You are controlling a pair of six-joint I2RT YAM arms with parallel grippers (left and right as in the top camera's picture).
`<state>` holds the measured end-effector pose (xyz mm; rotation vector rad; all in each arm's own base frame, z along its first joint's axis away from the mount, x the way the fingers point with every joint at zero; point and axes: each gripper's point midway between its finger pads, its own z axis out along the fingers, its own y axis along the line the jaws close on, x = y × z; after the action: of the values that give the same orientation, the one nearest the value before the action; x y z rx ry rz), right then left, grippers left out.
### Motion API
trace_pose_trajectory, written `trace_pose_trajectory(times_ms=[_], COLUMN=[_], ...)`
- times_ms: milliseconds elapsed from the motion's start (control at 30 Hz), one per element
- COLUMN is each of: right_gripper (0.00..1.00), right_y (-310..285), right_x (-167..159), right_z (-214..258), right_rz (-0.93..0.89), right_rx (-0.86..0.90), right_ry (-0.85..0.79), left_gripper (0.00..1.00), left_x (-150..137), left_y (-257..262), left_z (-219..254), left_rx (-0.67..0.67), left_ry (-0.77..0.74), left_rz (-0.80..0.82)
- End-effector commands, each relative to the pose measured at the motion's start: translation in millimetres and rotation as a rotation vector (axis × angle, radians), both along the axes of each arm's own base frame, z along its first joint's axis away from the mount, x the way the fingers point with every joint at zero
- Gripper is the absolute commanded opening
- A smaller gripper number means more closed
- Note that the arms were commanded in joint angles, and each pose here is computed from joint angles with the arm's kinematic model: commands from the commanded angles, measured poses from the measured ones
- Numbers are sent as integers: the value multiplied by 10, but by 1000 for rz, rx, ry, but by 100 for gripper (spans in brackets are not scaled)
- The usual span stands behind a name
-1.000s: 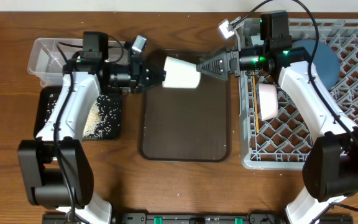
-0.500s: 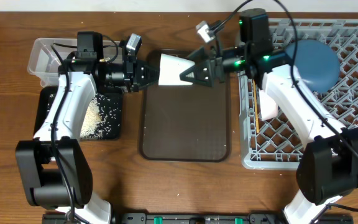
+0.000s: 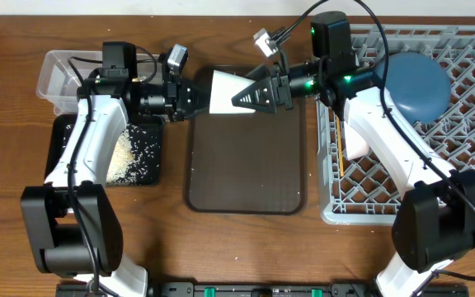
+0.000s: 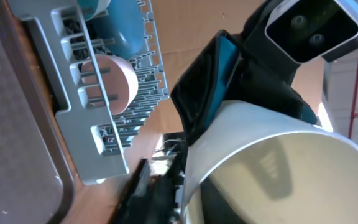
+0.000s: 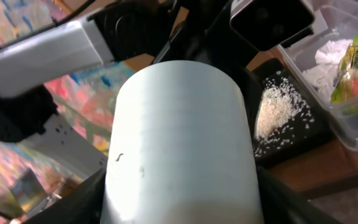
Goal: Sort waste into correct bins and load items into the dishwasher rack
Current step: 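Lift the cup with the left gripper and hand it to the right gripper, then carry the cup with the right gripper into the rack and release it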
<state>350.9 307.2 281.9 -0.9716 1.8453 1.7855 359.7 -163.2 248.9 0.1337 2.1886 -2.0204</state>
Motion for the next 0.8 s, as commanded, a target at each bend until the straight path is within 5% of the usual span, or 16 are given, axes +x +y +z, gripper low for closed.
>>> trace_pose_trajectory(times_ms=[0, 233, 400, 600, 767], right_gripper=[51, 40, 33, 36, 42], right_y=[0, -148, -529, -1256, -1948], right_x=[-10, 180, 408, 499, 217], right_z=[42, 4, -10, -181, -136], right_rz=[-12, -101, -229, -580, -874], right_rx=[-8, -40, -71, -334, -614], right_ry=[26, 92, 185, 216, 190], left_gripper=[35, 55, 78, 84, 86], left_x=[-9, 39, 187, 355, 449], left_y=[10, 25, 130, 372, 598], left_z=[37, -66, -415, -788, -1000], left_rx=[12, 72, 282, 535, 707], left_ry=[-25, -24, -12, -6, -1], left_rz=[7, 34, 128, 242, 320])
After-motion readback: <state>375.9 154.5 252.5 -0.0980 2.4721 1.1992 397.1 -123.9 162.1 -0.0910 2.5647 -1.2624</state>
